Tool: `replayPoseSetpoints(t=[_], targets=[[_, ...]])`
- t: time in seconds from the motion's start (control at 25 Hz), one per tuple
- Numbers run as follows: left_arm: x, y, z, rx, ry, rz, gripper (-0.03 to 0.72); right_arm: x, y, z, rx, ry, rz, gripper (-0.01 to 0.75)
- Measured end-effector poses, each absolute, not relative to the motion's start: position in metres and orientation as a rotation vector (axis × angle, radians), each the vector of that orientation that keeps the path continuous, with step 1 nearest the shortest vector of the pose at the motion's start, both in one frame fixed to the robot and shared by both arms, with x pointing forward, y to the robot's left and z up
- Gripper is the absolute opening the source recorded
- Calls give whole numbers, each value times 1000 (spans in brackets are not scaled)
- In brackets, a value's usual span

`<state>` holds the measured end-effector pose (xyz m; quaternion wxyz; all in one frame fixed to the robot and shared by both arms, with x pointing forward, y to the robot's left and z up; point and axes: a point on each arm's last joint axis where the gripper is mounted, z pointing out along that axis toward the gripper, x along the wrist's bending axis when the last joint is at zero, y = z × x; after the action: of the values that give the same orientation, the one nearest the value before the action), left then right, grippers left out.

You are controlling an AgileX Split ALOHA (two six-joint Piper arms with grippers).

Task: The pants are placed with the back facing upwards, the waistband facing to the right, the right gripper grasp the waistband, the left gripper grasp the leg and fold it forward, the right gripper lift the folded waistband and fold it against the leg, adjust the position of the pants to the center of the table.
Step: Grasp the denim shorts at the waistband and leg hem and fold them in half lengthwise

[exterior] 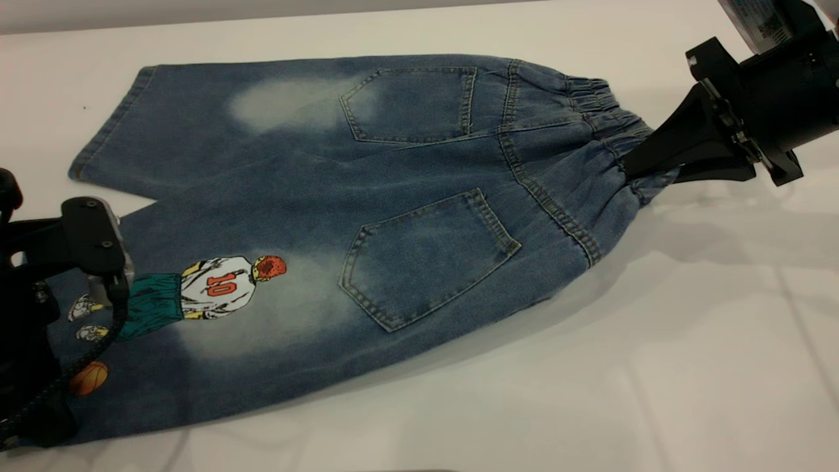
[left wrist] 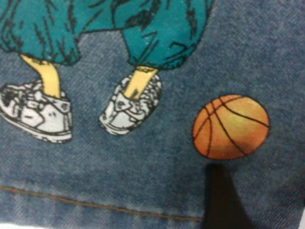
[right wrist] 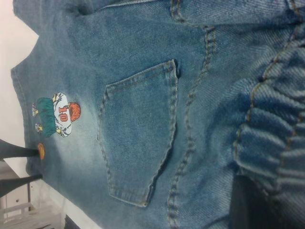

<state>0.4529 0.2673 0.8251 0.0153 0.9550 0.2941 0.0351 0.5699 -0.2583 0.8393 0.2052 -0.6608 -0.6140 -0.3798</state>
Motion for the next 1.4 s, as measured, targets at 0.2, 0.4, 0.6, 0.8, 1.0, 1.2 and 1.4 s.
replayPoseSetpoints(t=[0.2, 0.4, 0.6, 0.8, 1.0, 1.2, 1.4], targets=[[454, 268, 821, 2979, 905, 102, 277, 570, -258, 839, -1841, -1711, -1059, 58], [455, 268, 821, 2978, 903, 107, 256, 570, -258, 839, -1842, -1710, -1060, 58], [455, 268, 821, 2974, 905, 116, 119, 570, -258, 839, -1841, -1708, -1060, 58], [455, 268, 823, 2968, 918, 116, 21, 570, -258, 839, -1841, -1708, -1060, 58], [458, 267, 839, 2931, 913, 211, 19, 570, -258, 840, -1837, -1706, -1062, 58], [461, 267, 877, 2840, 942, 378, 19, 567, -254, 844, -1759, -1677, -1086, 58], [456, 268, 908, 2763, 955, 503, 19, 561, -247, 854, -1636, -1579, -1105, 58]])
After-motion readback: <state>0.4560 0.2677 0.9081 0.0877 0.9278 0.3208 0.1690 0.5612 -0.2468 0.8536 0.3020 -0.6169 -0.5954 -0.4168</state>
